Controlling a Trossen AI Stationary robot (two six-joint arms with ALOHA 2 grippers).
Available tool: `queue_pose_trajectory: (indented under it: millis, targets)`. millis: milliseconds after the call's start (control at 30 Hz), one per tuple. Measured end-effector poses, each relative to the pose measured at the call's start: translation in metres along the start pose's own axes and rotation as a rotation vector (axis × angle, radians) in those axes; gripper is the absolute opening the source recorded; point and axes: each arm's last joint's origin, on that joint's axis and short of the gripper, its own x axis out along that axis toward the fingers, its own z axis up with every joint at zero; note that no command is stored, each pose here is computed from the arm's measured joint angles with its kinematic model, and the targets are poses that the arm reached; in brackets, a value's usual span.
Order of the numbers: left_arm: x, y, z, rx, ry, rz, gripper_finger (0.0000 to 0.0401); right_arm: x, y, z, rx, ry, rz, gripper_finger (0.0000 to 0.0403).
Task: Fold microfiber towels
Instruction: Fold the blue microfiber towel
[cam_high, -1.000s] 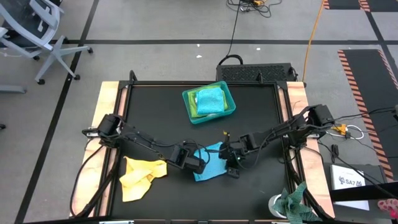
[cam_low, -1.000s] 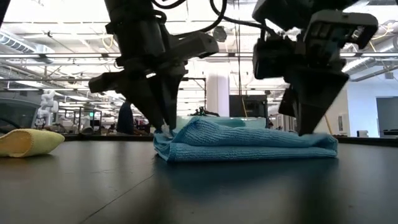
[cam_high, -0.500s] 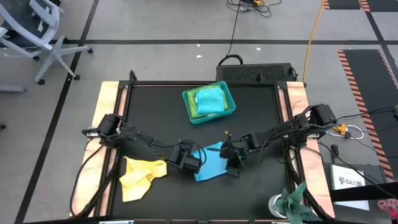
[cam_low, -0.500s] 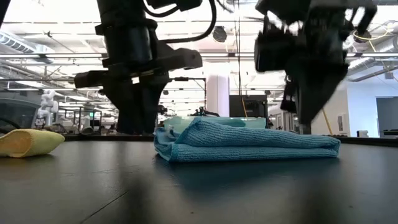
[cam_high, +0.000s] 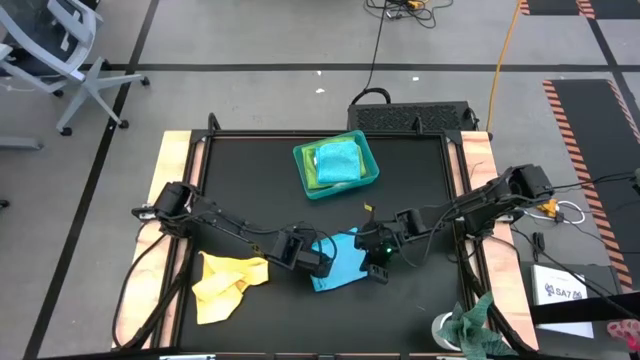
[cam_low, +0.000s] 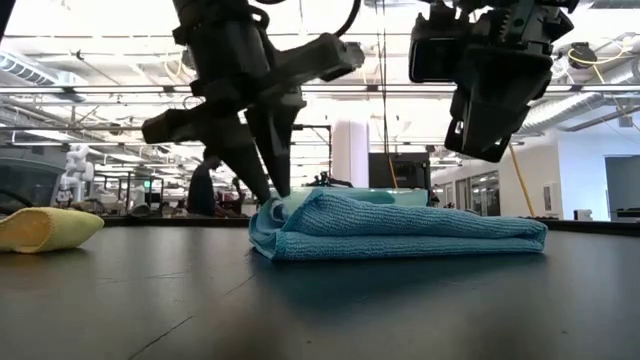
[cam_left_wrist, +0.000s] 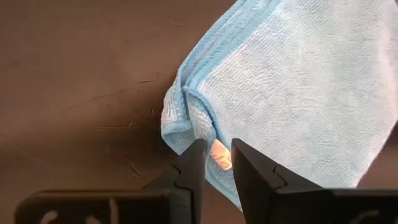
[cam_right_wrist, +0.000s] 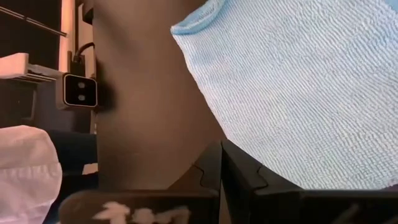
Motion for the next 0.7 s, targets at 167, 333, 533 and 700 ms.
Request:
queue_pose_trajectory:
  millis: [167,333,533,700]
  targets:
    - [0.0,0.003,0.0,-0.004,0.011,0.03,0.0081,0.0,0.0,0.0,0.003,0.002,-0.002,0.0002]
    - [0.0,0.004,0.0,-0.016,0.014,0.04,0.0081,0.0,-0.001,0.0,0.001,-0.012,-0.021,0.0002]
    - [-0.001,0.014,0.002,0.001,0.015,0.133,0.0081,0.0,-0.001,0.0,-0.004,-0.012,-0.021,0.0002]
    - [-0.002,0.021,0.004,0.003,0.034,0.207,0.0081,0.0,-0.001,0.0,-0.007,-0.013,-0.023,0.0002]
